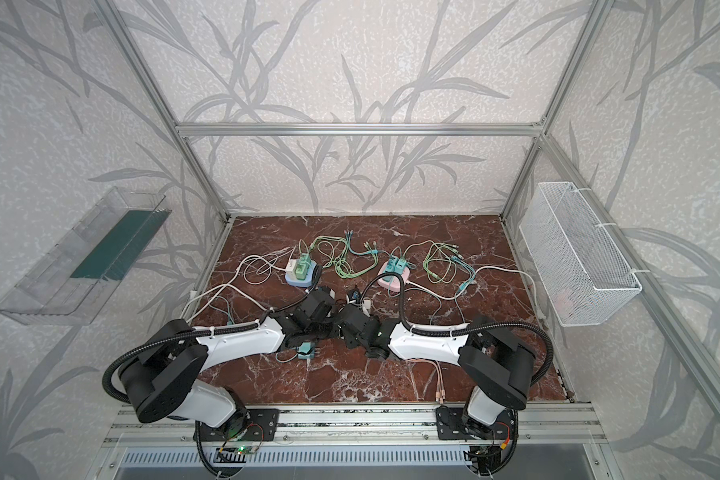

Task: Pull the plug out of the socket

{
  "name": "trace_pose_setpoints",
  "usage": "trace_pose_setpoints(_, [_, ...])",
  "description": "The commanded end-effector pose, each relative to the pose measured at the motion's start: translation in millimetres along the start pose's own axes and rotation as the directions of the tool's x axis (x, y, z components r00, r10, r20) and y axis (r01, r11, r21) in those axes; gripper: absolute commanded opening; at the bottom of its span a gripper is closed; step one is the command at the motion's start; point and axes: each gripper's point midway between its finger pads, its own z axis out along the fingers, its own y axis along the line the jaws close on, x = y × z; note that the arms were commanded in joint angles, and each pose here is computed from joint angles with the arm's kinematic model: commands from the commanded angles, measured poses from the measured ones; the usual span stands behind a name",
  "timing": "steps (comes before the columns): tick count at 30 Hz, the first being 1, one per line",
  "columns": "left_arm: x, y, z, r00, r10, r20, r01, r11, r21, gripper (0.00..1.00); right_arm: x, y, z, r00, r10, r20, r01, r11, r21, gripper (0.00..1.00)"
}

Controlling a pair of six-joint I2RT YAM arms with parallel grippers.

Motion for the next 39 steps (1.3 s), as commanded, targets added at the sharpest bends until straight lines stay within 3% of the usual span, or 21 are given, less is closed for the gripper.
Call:
trace_pose_setpoints(1, [2.6,-10.2,2.0,1.0,-0.025,0.0,0.025,0.999,0.037,0.41,-4.7,-8.9,-0.4,1.0,-0.016,0.012,0.016,0.999,0.032,0.45])
trace_pose_setpoints(15, [-9.7,0.7,-14.9,0.994,-0.022,0.11,0.017,0.999,0.04,0.41,-5.9,-13.4,6.7,0.999,-0.042,0.003,0.042,0.998,0.057,0.41])
trace_pose_setpoints(39, [0.6,11.5,9.3,0.998,-0.054,0.03,0.054,0.998,0.025,0.4,-16.3,-10.2,6.9,0.998,-0.063,0.006,0.062,0.995,0.076,0.27])
